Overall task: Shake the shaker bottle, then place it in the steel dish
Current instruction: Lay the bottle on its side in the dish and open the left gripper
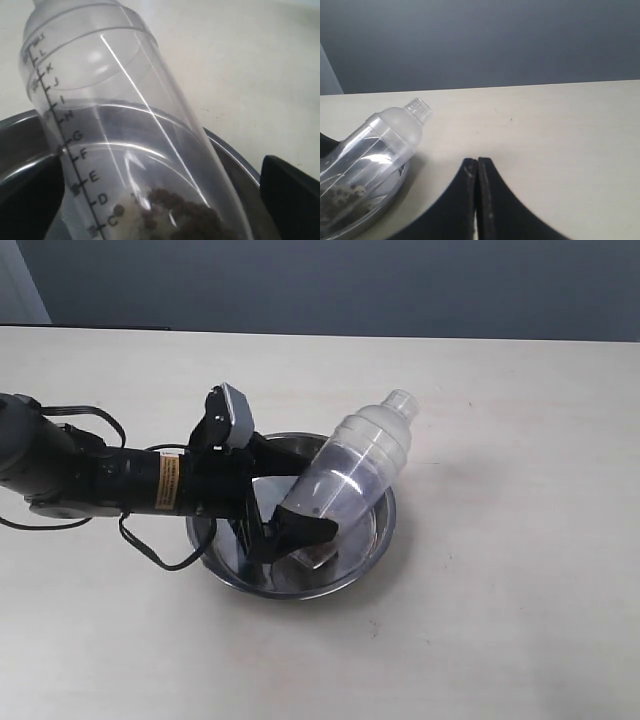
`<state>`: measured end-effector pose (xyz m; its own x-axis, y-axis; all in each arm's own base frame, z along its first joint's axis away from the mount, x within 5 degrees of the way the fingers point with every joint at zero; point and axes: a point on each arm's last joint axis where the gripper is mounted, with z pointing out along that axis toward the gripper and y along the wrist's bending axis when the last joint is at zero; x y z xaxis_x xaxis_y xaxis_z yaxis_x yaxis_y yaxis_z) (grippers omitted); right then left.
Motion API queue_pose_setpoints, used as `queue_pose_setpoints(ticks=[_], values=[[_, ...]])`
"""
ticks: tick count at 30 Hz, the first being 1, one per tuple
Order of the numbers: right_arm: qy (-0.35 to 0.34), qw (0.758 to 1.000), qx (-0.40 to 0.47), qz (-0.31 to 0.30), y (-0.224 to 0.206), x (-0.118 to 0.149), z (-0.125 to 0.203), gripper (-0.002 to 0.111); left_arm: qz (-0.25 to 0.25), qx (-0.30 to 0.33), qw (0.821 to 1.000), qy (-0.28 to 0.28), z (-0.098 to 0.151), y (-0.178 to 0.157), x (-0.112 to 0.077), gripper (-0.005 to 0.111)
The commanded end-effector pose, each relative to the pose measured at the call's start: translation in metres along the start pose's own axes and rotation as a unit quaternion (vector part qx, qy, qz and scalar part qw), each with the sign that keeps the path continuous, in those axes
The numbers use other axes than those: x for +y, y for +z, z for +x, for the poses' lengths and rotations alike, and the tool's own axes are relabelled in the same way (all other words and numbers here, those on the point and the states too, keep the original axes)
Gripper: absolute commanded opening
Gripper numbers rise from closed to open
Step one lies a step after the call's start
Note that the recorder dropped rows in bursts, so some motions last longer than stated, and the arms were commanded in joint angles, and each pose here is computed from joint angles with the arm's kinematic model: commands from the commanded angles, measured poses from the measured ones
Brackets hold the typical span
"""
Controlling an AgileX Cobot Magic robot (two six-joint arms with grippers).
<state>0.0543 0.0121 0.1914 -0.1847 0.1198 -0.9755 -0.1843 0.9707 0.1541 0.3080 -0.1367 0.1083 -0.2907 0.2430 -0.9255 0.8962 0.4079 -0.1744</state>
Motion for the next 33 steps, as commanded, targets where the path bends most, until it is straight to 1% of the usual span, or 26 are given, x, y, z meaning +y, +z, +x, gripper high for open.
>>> queue_pose_setpoints(ticks=[1, 4, 6, 8, 9, 12, 16, 18, 20, 22, 24, 27, 33], values=[[0.002, 1.000, -0.007, 0.001, 0.000, 0.000, -0.001, -0.001, 0.002, -0.018, 1.000, 0.002, -0.006, -0.001, -0.001, 0.104], [0.002, 1.000, -0.007, 0.001, 0.000, 0.000, -0.001, -0.001, -0.005, -0.051, 0.999, -0.010, -0.013, -0.002, 0.001, 0.104], [0.002, 1.000, -0.007, 0.001, 0.000, 0.000, -0.001, -0.001, -0.023, -0.060, 0.997, -0.040, -0.019, -0.003, 0.004, 0.104], [0.002, 1.000, -0.009, 0.001, 0.000, 0.000, -0.001, -0.001, -0.045, -0.043, 0.996, -0.069, -0.024, -0.004, 0.009, 0.104], [0.002, 1.000, -0.009, 0.001, 0.000, 0.000, -0.001, -0.001, -0.050, -0.030, 0.996, -0.069, -0.026, -0.004, 0.011, 0.104], [0.002, 1.000, -0.009, 0.001, 0.000, 0.000, -0.001, -0.001, -0.035, -0.003, 0.998, -0.057, -0.043, -0.008, 0.009, 0.104], [0.002, 1.000, -0.009, 0.001, 0.000, 0.000, -0.001, -0.001, -0.024, 0.014, 0.996, -0.082, -0.073, -0.012, 0.011, 0.104], [0.002, 1.000, -0.009, 0.001, 0.000, 0.000, -0.001, -0.001, -0.023, 0.048, 0.994, -0.091, -0.085, -0.015, 0.013, 0.104], [0.002, 1.000, -0.009, 0.001, 0.000, 0.000, -0.001, -0.001, -0.029, 0.084, 0.992, -0.094, -0.090, -0.016, 0.016, 0.104], [0.002, 1.000, -0.009, 0.001, 0.000, 0.000, -0.001, -0.001, -0.060, 0.100, 0.986, -0.118, -0.094, -0.017, 0.024, 0.104], [0.002, 1.000, -0.009, 0.001, 0.000, 0.000, -0.001, -0.001, -0.084, 0.093, 0.981, -0.151, -0.100, -0.018, 0.029, 0.104], [0.002, 1.000, -0.009, 0.001, 0.000, 0.000, -0.001, -0.001, -0.086, 0.081, 0.975, -0.187, -0.108, -0.015, 0.029, 0.104], [0.002, 1.000, -0.008, 0.001, 0.000, 0.000, -0.001, -0.001, -0.095, 0.079, 0.968, -0.220, -0.110, -0.010, 0.026, 0.104]])
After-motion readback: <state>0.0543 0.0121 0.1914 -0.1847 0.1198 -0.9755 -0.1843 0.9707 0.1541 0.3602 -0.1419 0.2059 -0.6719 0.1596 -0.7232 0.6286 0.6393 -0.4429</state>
